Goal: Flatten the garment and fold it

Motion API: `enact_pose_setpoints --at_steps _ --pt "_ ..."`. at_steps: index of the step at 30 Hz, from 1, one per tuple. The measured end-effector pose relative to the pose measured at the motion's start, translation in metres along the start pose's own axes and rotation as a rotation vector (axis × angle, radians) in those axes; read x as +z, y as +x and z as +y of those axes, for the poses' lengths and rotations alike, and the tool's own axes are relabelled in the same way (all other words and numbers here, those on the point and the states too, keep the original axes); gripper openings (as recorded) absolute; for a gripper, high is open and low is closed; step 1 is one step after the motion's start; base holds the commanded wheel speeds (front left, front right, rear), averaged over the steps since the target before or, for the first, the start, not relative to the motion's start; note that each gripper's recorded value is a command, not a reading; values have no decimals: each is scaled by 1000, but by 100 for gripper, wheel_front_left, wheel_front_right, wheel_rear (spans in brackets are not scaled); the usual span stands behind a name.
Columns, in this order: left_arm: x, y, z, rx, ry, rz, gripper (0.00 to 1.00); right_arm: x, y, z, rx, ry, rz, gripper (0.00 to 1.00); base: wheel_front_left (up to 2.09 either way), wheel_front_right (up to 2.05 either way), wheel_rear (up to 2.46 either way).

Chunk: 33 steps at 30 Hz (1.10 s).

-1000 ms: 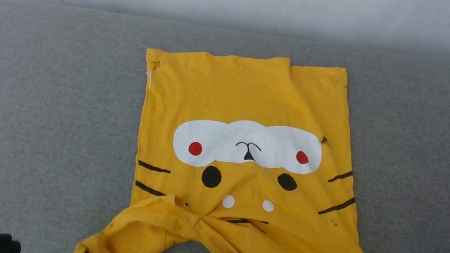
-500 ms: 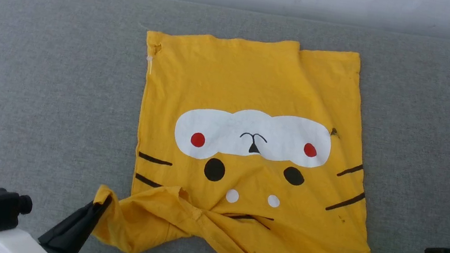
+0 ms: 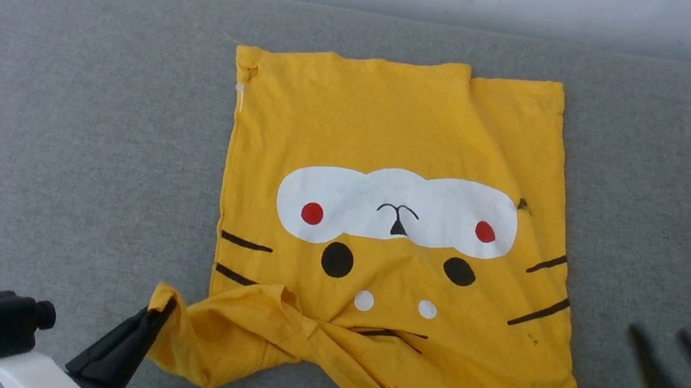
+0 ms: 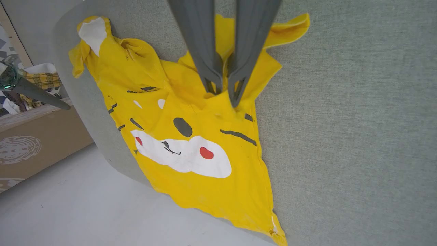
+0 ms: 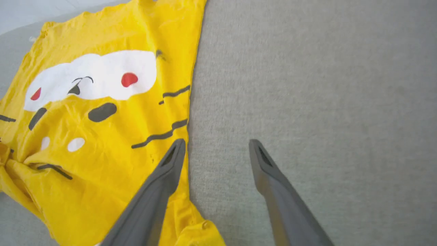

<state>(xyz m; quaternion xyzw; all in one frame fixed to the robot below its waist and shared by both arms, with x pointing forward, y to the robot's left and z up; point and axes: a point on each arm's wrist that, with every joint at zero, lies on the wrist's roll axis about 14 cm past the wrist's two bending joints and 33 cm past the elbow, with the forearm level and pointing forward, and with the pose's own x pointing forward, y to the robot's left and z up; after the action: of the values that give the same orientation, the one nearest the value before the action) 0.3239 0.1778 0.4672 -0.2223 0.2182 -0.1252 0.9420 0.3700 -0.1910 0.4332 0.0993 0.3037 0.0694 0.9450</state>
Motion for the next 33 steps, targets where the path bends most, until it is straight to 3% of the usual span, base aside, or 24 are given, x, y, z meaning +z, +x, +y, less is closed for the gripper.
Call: enact_pose_setpoints --at_steps 4,9,15,17,21,28,33 --pt "-1 3 2 2 -1 2 0 87 -2 10 -3 -153 -226 100 0 0 0" --pt "3 15 2 -19 14 2 0 162 16 42 52 -258 -389 100 0 0 0" --pt "6 37 5 -51 29 9 0 207 73 60 55 -321 -392 100 0 0 0" --pt "5 44 7 -58 25 17 0 214 95 61 52 -290 -374 100 0 0 0" --pt "-3 58 13 -60 15 43 0 206 143 47 -6 -265 -261 100 0 0 0" --pt "-20 75 29 -42 -6 90 0 126 209 23 -81 -232 100 100 0 0 0" --pt "-29 80 40 -18 -16 112 0 89 232 28 -60 -203 216 100 0 0 0"
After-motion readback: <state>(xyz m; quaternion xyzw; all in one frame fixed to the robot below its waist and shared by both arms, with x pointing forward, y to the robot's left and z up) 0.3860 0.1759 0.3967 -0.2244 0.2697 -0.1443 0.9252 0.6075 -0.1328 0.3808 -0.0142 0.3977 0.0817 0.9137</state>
